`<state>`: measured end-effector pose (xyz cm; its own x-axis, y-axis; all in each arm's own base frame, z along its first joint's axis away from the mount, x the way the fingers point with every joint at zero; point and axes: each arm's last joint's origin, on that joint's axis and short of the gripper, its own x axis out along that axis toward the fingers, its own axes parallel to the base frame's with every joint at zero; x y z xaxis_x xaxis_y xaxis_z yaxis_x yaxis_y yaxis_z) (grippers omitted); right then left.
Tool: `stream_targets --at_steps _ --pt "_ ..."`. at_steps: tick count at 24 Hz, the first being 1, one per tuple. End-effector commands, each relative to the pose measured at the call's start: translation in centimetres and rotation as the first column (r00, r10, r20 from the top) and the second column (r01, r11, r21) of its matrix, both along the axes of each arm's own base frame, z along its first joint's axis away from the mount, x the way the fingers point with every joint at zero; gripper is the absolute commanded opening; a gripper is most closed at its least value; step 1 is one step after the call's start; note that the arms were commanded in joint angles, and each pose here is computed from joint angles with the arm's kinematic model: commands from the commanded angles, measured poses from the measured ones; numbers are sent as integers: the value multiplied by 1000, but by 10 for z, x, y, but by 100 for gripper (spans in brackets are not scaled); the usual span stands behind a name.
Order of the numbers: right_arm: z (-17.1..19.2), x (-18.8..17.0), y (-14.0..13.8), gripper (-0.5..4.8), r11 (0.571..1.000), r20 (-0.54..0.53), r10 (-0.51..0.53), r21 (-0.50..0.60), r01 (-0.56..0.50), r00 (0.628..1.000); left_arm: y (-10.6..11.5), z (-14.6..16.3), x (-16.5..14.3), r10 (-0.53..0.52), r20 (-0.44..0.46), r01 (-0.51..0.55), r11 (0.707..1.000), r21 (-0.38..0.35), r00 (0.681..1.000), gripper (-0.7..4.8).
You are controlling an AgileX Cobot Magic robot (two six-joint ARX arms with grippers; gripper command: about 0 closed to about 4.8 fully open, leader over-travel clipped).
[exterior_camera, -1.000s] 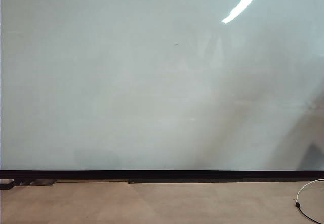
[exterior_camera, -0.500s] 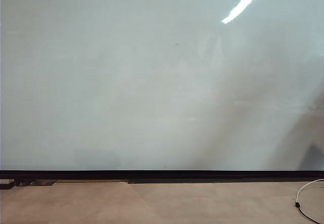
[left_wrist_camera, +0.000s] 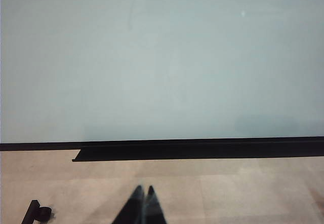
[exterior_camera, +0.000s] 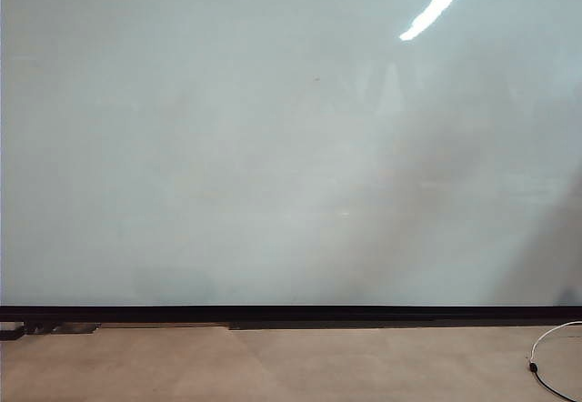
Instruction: Pick up the pen on the shelf to the right of the whiteboard and draw a triangle.
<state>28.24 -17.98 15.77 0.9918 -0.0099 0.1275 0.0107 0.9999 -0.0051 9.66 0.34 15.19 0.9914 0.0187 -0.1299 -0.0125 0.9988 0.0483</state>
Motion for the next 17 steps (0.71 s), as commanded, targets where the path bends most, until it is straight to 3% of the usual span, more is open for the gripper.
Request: stream_targets --at_steps 1,5,9,15,17 --pt "19 -23 9 -4 994 59 -109 5 109 992 0 2 0 -1 11 1 1000 1 1000 -5" --pt "62 -67 56 -5 964 185 -251 -45 263 950 0 2 0 -1 11 1 1000 1 1000 -5" --pt "90 -91 88 -5 961 121 -256 -77 266 959 0 2 0 -2 11 2 1000 1 1000 -5" --pt "110 -108 146 -5 995 181 -9 -96 27 983 0 2 0 -1 11 1 1000 1 1000 -5" --pt "109 -104 170 -4 991 174 116 -93 -100 978 0 2 0 0 11 0 1000 1 1000 -5"
